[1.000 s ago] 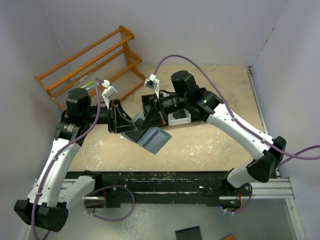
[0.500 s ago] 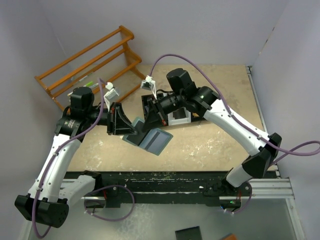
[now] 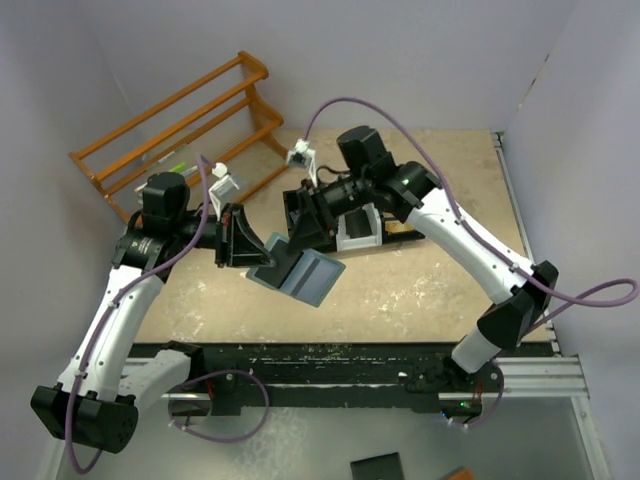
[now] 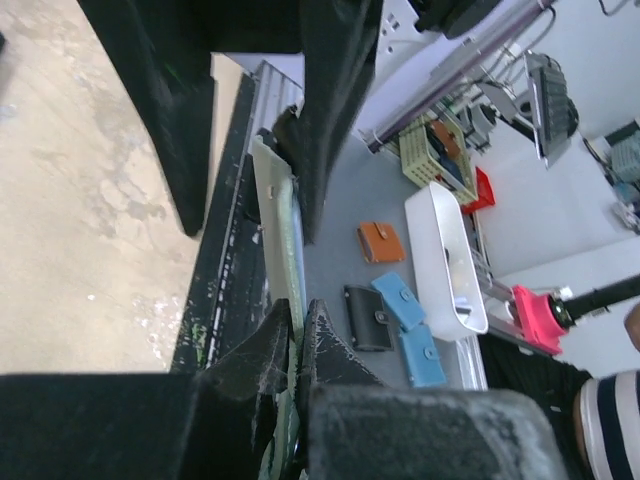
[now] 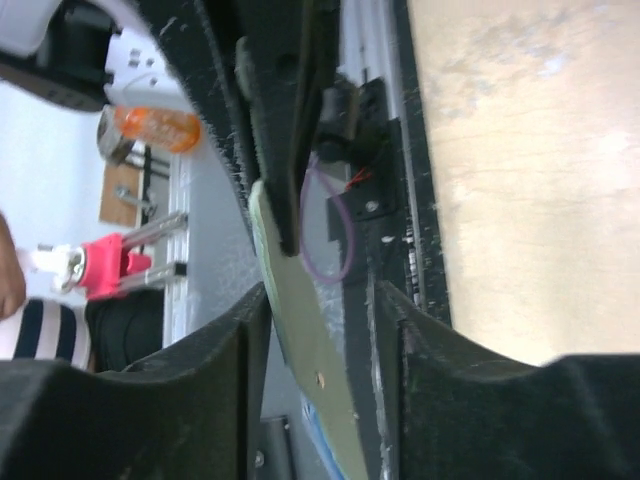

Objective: Take the credit cards out of the card holder

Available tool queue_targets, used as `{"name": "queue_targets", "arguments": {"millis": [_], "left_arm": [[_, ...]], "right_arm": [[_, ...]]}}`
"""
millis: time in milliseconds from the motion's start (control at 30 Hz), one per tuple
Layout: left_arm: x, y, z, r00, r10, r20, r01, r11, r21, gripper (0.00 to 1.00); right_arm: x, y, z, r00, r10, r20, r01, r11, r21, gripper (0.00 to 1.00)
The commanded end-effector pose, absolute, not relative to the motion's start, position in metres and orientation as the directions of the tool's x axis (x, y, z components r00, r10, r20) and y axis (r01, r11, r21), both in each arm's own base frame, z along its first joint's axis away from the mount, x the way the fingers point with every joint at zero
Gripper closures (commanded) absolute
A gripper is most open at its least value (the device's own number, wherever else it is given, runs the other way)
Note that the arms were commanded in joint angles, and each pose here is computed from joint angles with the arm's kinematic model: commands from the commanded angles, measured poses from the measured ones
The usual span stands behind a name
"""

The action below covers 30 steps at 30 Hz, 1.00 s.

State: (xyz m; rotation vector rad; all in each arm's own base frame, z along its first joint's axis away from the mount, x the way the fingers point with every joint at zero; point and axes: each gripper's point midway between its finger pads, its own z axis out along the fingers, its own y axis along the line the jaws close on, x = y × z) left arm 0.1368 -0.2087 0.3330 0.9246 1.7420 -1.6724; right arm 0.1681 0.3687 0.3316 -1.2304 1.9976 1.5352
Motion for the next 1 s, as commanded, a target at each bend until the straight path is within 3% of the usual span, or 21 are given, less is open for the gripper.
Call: {"name": "queue_targets", "arguments": {"millis": [0, 167, 233, 333, 533, 767, 967], "left_arm": [[0.148, -0.212, 0.343, -0.619, 0.055, -0.783, 0.785, 0.035, -0.618, 1.0], [0.171, -0.215, 0.353, -0.657, -0.064, -0.751, 0.743, 0.115, -0.66, 1.0], [0.177, -0.216, 0.359, -0.657, -0.101, -0.747, 0.735, 0.135, -0.665, 1.0], [0.181, -0.216, 0.369, -0.646, -0.137, -0.751, 0.737, 0.142, -0.661, 1.0], [0.184, -0.217, 0.378, -0.652, -0.171, -0.739, 0.73, 0.125, -0.672, 1.0], [0.182, -0.219, 0.385, -0.669, -0.186, -0.72, 0.72, 0.08, -0.69, 1.0], [0.177, -0.218, 0.388, -0.668, -0.179, -0.722, 0.724, 0.069, -0.686, 1.0]], "right_arm": [[0.237, 0.333, 0.373, -0.61, -0.17, -0.774, -0.79, 0.203, 0.578, 0.5], [0.245, 0.3, 0.426, -0.526, 0.098, -0.845, -0.805, 0.265, 0.531, 0.32], [0.238, 0.294, 0.435, -0.515, 0.144, -0.845, -0.802, 0.267, 0.534, 0.3], [0.229, 0.286, 0.444, -0.502, 0.212, -0.839, -0.8, 0.256, 0.543, 0.29], [0.183, 0.296, 0.433, -0.604, 0.276, -0.748, -0.773, 0.027, 0.634, 0.31], [0.153, 0.328, 0.41, -0.686, 0.216, -0.695, -0.725, -0.128, 0.676, 0.37], [0.158, 0.342, 0.399, -0.709, 0.204, -0.675, -0.704, -0.143, 0.696, 0.4]]}}
